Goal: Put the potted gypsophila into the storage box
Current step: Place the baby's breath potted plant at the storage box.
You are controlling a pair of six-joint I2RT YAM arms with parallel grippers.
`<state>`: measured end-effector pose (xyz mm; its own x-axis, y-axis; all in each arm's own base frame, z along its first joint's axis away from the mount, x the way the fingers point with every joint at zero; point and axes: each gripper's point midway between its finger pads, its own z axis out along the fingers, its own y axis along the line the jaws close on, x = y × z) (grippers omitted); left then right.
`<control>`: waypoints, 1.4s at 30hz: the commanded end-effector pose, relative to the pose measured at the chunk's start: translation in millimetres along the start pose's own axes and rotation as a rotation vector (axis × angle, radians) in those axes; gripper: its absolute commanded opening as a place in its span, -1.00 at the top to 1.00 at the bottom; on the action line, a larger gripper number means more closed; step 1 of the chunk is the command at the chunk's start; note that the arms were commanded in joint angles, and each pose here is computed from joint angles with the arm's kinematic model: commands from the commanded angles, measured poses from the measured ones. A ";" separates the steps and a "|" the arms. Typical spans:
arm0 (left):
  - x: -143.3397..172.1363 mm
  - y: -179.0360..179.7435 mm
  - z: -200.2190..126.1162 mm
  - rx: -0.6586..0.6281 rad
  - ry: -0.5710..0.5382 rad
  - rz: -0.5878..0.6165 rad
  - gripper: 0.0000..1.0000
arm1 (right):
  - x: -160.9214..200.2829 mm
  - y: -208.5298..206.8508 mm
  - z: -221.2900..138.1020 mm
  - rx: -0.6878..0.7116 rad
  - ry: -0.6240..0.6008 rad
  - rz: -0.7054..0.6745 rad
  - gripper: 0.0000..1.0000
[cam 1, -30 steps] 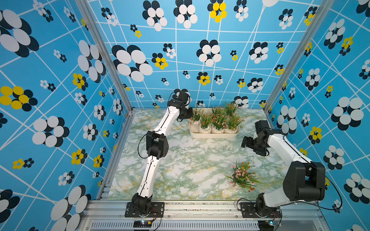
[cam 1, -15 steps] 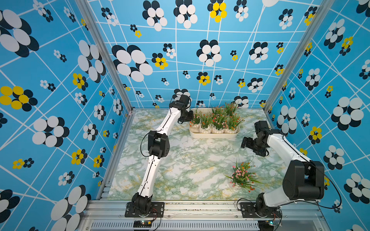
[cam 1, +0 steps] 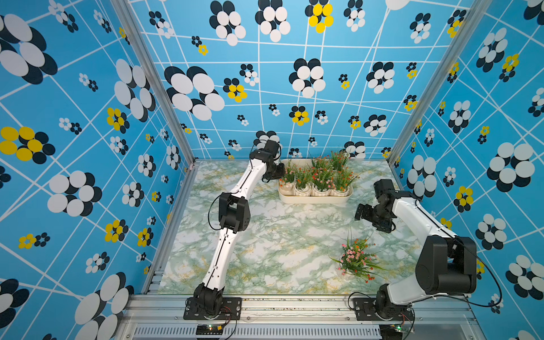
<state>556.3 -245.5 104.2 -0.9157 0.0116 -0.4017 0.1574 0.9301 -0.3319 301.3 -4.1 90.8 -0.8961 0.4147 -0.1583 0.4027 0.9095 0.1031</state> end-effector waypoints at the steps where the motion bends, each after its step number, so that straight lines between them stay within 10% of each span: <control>1: 10.6 5.9 6.3 -0.013 0.047 -0.007 0.67 | 3.7 -17.6 -23.2 0.041 0.035 0.087 -0.98; 13: -0.5 -7.8 -19.7 0.026 0.007 0.004 0.33 | 48.6 -53.5 -55.3 0.077 0.087 0.147 -0.98; 27: -3.9 -46.4 -132.9 0.091 -0.097 0.098 -0.20 | 94.3 -66.1 -61.5 0.112 0.211 0.063 -0.94; 42: 145.3 -45.4 -192.4 0.121 -0.030 0.115 -0.40 | 128.0 -27.1 -47.3 -0.119 0.317 -0.048 -0.57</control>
<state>358.2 -225.3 229.8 -0.8775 0.1265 -0.4626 0.3219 0.8703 -0.3727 177.1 7.5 120.7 -0.9223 0.3748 0.0942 0.3859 0.9063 0.1725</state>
